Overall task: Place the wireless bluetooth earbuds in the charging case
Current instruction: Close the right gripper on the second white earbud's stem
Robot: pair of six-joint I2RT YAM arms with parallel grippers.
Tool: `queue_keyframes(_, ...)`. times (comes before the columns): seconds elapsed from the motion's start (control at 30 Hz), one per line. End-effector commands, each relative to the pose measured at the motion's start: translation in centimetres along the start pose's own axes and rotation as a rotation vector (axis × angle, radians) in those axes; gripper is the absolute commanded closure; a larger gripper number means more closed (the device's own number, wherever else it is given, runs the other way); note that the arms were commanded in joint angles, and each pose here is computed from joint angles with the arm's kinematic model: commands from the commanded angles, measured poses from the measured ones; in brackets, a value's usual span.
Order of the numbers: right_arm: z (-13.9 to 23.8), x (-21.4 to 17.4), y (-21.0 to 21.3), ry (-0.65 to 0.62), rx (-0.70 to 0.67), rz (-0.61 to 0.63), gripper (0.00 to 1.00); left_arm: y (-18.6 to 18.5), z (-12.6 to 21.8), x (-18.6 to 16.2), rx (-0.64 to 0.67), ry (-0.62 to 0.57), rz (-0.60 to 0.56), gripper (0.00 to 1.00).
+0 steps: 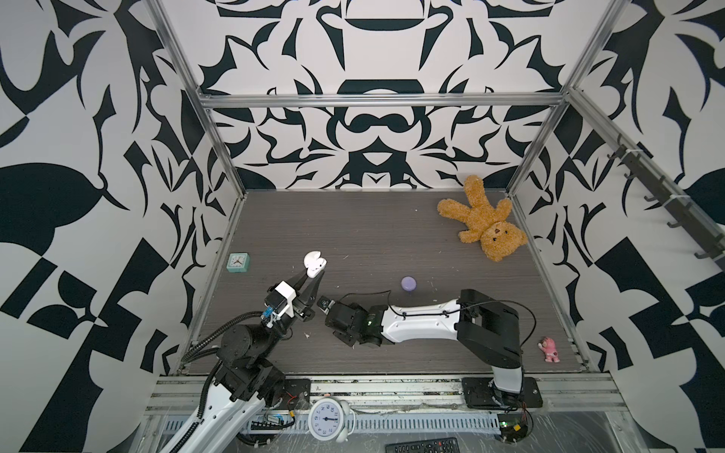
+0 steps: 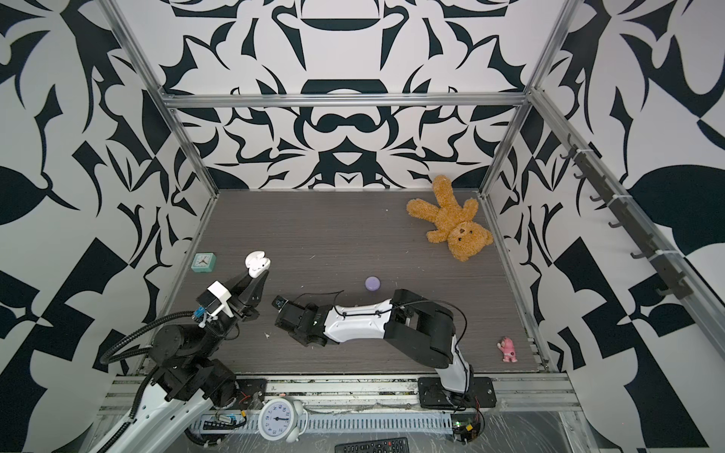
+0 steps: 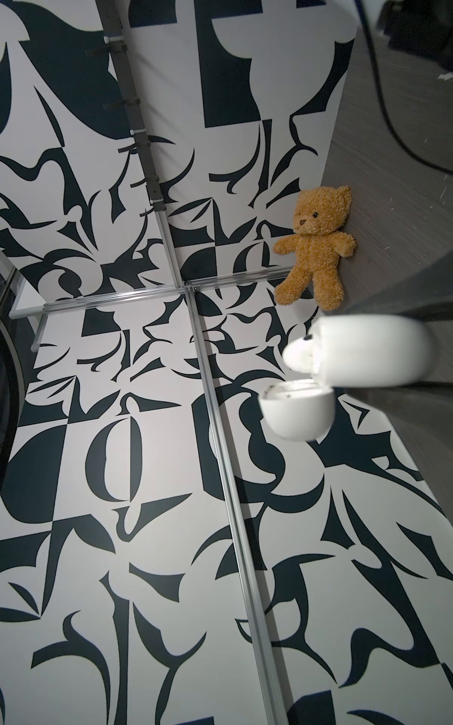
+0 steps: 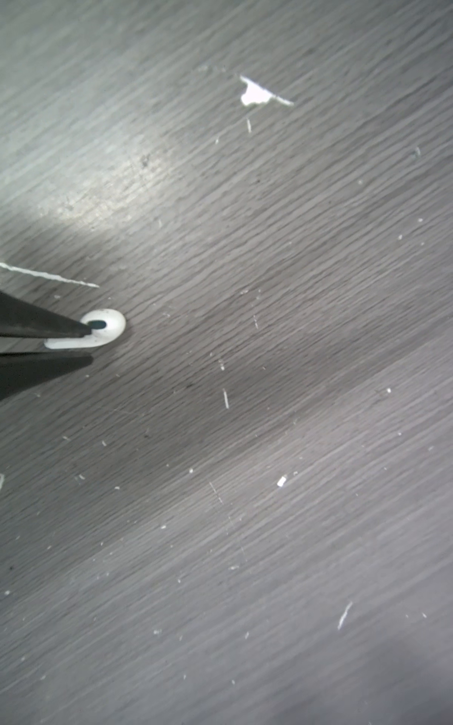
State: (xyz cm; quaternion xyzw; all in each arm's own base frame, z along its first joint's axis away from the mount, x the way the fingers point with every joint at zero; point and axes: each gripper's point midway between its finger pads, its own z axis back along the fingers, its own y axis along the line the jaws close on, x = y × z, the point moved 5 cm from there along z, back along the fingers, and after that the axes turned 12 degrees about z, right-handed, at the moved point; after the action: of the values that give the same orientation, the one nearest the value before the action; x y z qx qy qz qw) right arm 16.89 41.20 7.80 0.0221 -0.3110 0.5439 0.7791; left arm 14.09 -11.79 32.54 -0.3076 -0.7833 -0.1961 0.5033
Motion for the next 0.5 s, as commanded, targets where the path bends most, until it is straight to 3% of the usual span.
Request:
queue_keyframes(0.0,1.1,1.0,-0.2,-0.031,0.001,0.0,0.84,-0.1,0.2,0.5,-0.007,-0.028,-0.005,1.0)
queue_keyframes(0.2,2.1,1.6,0.4,-0.07,0.12,-0.016,0.72,0.0,0.3,0.7,-0.002,-0.035,-0.007,1.0)
queue_keyframes(0.47,0.6,1.5,-0.4,-0.035,0.081,-0.016,0.71,0.0,0.3,0.7,0.0,-0.035,-0.007,1.0)
